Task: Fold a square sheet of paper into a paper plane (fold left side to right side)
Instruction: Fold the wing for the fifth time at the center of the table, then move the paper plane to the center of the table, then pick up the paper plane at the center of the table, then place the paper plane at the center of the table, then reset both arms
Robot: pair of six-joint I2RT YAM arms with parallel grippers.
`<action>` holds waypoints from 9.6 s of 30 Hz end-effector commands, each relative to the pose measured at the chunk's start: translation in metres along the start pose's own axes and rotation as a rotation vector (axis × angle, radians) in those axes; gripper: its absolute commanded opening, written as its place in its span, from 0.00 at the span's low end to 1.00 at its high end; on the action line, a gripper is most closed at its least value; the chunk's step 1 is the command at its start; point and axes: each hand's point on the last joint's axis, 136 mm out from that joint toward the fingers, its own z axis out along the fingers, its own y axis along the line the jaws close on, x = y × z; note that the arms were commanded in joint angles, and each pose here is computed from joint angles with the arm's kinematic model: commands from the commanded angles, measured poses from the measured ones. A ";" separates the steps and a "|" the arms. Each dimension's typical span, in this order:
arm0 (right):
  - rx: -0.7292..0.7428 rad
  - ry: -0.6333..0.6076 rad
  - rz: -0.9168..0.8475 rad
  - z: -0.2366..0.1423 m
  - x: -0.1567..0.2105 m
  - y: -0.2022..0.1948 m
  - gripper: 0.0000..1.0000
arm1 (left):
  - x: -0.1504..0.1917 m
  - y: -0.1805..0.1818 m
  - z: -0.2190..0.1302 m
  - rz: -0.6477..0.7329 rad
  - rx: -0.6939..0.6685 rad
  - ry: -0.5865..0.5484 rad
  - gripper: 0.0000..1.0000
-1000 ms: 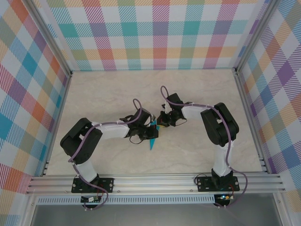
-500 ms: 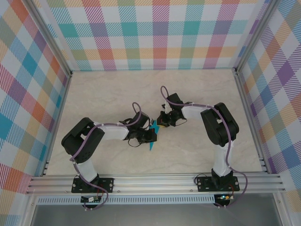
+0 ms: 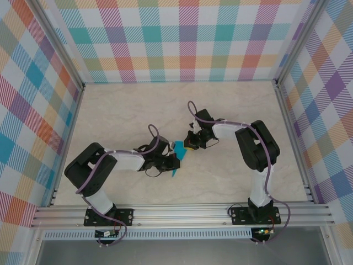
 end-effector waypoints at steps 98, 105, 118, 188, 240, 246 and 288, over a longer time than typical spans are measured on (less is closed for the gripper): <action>0.100 -0.100 -0.074 -0.067 0.059 -0.040 0.22 | -0.033 0.052 -0.206 -0.136 -0.581 -0.658 0.29; 0.294 -0.134 -0.120 -0.121 0.067 -0.036 0.46 | -0.036 0.050 -0.207 -0.120 -0.580 -0.664 0.32; 0.343 -0.015 -0.178 -0.083 0.122 -0.010 0.50 | -0.040 0.045 -0.204 -0.094 -0.545 -0.680 0.88; 0.642 0.079 -0.126 -0.033 -0.072 -0.021 0.10 | -0.027 0.009 -0.184 0.122 -0.435 -0.462 1.00; 0.655 -0.883 -0.090 -0.257 -0.022 -0.146 1.00 | -0.124 0.126 -0.305 0.150 -1.034 -1.045 1.00; 0.588 -1.000 -0.051 -0.253 -0.029 -0.182 1.00 | -0.120 0.152 -0.261 0.232 -0.901 -0.976 1.00; 0.449 -1.100 -0.396 -0.224 -0.076 -0.166 1.00 | -0.179 0.193 -0.224 0.249 -0.741 -1.012 1.00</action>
